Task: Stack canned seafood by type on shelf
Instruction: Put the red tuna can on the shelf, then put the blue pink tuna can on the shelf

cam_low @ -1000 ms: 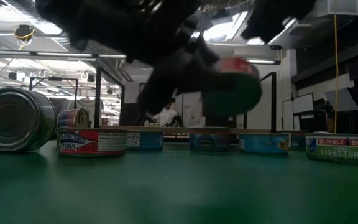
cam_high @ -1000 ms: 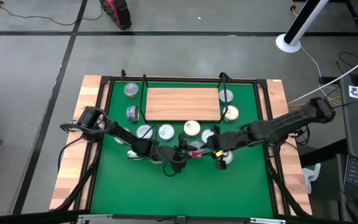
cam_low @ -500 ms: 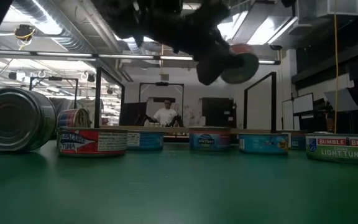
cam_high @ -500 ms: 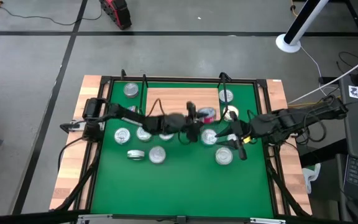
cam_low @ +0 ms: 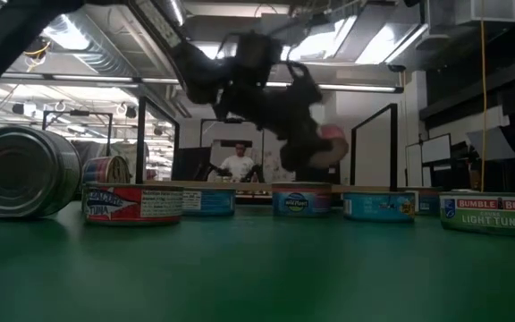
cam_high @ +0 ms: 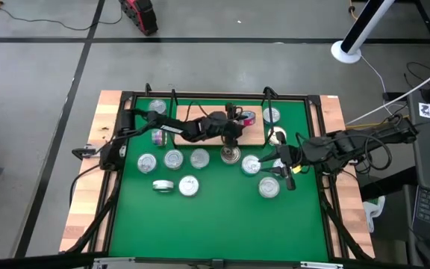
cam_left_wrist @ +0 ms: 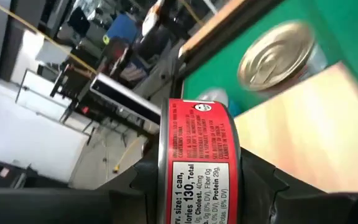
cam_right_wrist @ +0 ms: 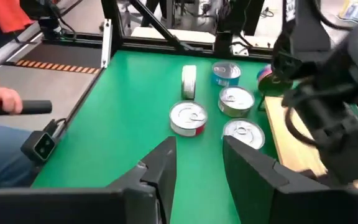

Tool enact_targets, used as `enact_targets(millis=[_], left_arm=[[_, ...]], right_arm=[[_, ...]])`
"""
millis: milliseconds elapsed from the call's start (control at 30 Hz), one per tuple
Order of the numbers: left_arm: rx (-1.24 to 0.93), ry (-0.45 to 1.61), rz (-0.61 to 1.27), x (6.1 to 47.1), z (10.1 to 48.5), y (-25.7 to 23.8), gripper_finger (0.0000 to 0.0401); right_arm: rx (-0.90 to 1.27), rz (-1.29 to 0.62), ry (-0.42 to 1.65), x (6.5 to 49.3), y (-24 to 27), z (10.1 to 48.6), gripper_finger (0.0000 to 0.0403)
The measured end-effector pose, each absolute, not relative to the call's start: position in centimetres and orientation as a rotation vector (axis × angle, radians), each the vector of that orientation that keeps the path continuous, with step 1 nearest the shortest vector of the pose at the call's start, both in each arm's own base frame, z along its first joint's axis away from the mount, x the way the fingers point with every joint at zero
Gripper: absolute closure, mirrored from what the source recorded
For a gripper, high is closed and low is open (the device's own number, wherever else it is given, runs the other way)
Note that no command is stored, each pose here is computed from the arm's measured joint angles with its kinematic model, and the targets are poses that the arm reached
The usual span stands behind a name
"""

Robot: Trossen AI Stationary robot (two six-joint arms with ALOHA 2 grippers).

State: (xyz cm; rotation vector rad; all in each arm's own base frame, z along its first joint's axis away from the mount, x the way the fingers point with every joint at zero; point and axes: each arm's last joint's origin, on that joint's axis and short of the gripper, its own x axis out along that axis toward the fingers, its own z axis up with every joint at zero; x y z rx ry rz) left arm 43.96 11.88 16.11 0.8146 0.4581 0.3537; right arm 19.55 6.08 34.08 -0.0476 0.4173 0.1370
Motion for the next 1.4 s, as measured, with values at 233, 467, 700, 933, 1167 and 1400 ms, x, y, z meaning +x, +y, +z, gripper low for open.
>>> enact_targets(millis=[233, 467, 700, 933, 1167, 1400], left_arm=[[0.795, 0.495, 0.393, 44.6, 14.7, 14.4, 0.0261], [0.805, 0.518, 0.380, 44.6, 14.7, 14.4, 0.0249], [0.771, 0.562, 0.362, 44.4, 14.4, 14.3, 0.0225], [0.715, 0.560, 0.376, 44.4, 14.3, 14.4, 0.0193], [0.675, 0.552, 0.380, 44.4, 14.3, 14.1, 0.0178], [0.715, 0.484, 0.379, 45.3, 15.7, 12.9, 0.0178]], right_arm=[[-0.070, 0.132, 0.438, 20.1, 6.2, 33.6, 0.0271], [-0.071, 0.132, 0.440, 20.1, 6.3, 33.6, 0.0271], [-0.071, 0.132, 0.440, 20.1, 6.3, 33.6, 0.0271], [-0.071, 0.132, 0.441, 20.1, 6.3, 33.6, 0.0271], [-0.071, 0.132, 0.441, 20.1, 6.3, 33.6, 0.0271], [-0.070, 0.132, 0.443, 20.1, 6.3, 33.6, 0.0271]])
